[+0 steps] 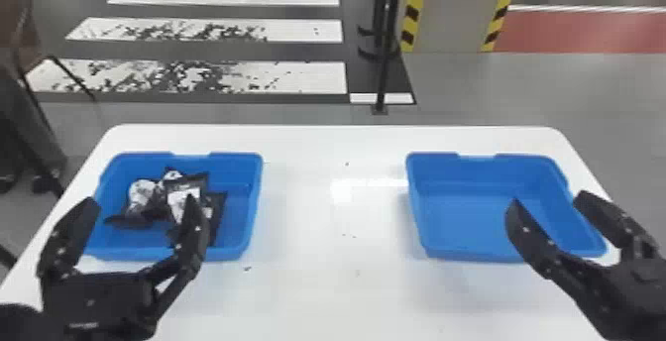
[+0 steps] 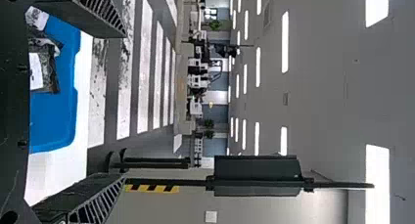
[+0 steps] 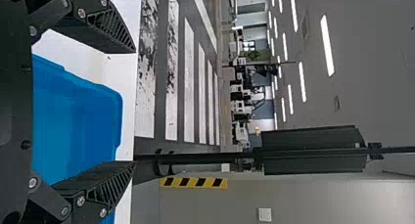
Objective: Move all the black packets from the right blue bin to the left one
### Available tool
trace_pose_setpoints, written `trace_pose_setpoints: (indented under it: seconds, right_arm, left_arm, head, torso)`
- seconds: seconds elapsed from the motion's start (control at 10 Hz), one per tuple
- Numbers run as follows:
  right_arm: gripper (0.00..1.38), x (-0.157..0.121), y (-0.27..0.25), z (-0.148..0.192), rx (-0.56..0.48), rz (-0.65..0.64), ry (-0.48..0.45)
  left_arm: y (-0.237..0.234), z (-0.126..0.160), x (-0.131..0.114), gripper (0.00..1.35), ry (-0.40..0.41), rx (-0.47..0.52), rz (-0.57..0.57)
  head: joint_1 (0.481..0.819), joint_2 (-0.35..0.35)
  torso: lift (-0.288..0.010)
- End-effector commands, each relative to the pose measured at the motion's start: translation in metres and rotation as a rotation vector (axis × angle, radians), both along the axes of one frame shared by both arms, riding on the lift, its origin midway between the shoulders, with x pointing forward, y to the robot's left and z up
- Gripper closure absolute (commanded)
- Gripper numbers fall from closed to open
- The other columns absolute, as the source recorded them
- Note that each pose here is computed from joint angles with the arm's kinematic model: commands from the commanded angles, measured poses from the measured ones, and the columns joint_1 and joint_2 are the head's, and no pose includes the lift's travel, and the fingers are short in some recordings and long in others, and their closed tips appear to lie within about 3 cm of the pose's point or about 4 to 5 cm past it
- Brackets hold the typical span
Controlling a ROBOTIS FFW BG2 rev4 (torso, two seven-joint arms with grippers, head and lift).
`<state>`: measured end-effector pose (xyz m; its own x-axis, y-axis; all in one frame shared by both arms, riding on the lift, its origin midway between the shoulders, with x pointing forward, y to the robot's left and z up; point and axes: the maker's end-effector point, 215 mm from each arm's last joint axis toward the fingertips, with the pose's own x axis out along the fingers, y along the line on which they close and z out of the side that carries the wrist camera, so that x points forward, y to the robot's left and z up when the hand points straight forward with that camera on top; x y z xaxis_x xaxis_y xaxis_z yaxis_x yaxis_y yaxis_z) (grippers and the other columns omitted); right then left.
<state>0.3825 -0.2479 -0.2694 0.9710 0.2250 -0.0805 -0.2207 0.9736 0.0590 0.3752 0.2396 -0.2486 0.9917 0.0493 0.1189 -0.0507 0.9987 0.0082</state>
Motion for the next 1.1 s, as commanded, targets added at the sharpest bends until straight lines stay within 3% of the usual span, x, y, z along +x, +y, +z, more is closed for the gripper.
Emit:
trace_pose_setpoints:
  seconds: [0.0, 1.0]
  right_arm:
    - [0.23, 0.001, -0.001, 0.002, 0.000, -0.001, -0.010]
    - [0.24, 0.006, -0.002, 0.005, 0.017, 0.006, -0.046]
  left_arm:
    - [0.002, -0.016, 0.002, 0.00, 0.034, 0.022, 0.004]
    - [-0.007, 0.008, 0.000, 0.00, -0.049, -0.043, -0.017]
  head:
    - [0.695, -0.011]
    - [0.695, -0.015]
  torso:
    - [-0.140]
    - [-0.140]
